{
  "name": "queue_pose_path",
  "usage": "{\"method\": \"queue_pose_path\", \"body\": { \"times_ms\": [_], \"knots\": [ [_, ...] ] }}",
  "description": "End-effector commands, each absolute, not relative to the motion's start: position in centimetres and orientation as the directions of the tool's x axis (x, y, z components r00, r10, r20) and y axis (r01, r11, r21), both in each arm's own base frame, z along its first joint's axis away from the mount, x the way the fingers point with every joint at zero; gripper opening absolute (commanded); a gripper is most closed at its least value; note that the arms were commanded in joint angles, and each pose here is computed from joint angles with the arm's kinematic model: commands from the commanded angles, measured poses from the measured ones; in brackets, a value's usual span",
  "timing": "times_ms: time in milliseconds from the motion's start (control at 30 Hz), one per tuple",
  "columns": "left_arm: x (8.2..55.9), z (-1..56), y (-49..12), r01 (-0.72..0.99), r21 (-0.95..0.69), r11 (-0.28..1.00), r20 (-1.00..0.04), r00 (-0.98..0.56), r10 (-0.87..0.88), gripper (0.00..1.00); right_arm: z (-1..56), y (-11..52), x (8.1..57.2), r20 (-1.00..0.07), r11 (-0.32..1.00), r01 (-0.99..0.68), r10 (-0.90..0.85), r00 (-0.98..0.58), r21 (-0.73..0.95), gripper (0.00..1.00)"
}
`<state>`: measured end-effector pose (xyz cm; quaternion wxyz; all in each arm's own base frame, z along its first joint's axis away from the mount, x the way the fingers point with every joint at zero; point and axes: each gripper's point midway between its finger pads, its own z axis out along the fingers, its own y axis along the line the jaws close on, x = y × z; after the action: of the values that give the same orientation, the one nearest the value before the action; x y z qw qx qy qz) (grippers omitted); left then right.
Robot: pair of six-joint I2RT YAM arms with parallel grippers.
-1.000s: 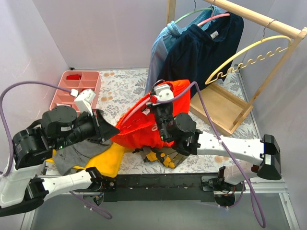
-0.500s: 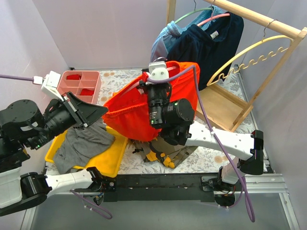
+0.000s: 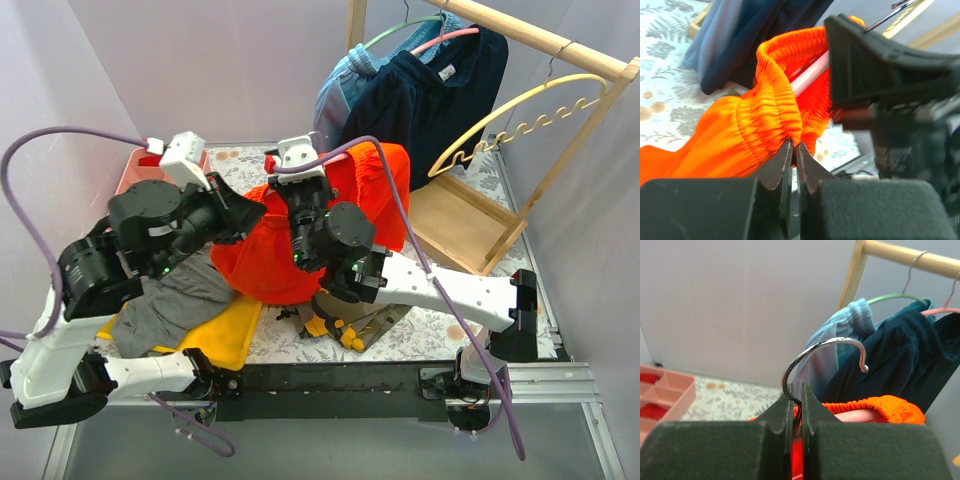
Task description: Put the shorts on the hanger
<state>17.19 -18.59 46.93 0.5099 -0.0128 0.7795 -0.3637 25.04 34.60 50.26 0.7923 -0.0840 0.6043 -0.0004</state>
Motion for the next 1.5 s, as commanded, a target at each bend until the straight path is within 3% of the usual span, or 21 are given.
{"method": "queue_pose_path", "body": {
  "times_ms": [0, 300, 467, 633, 900, 1167, 1467],
  "knots": [
    [19.1, 46.9, -19.0, 0.358, -0.504, 0.786, -0.844, -0.400, -0.358, 0.06, 49.8, 34.0, 24.9, -0.974, 0.983, -0.170, -0.028, 0.227, -0.068, 0.01],
    [18.9, 46.6, -17.7, 0.386, -0.393, 0.834, -0.896, -0.365, -0.253, 0.37, 50.1, 34.0, 26.0, -0.988, 0.962, -0.270, -0.001, 0.153, -0.043, 0.01],
    [17.0, 46.1, -17.7, 0.527, -0.280, 0.802, -0.933, -0.345, -0.100, 0.66, 50.3, 32.4, 26.7, -0.995, 0.944, -0.329, 0.006, 0.103, -0.028, 0.01],
    [17.2, 42.5, -18.0, 0.578, -0.139, 0.804, -0.937, -0.341, 0.084, 0.71, 52.1, 31.7, 26.8, -0.996, 0.929, -0.369, 0.010, 0.089, -0.024, 0.01],
    [18.1, 42.7, -20.9, 0.667, -0.074, 0.742, -0.954, -0.264, 0.141, 0.75, 52.9, 30.7, 26.3, -0.996, 0.914, -0.404, 0.001, 0.087, -0.035, 0.01],
    [17.2, 42.7, -22.3, 0.771, 0.010, 0.637, -0.968, -0.153, 0.200, 0.66, 52.9, 29.8, 25.2, -0.998, 0.887, -0.461, 0.004, 0.069, -0.028, 0.01],
    [15.6, 39.7, -22.6, 0.815, -0.023, 0.578, -0.930, -0.230, 0.286, 0.60, 53.4, 29.2, 24.5, -0.997, 0.874, -0.485, 0.009, 0.071, -0.027, 0.01]
  ]
}}
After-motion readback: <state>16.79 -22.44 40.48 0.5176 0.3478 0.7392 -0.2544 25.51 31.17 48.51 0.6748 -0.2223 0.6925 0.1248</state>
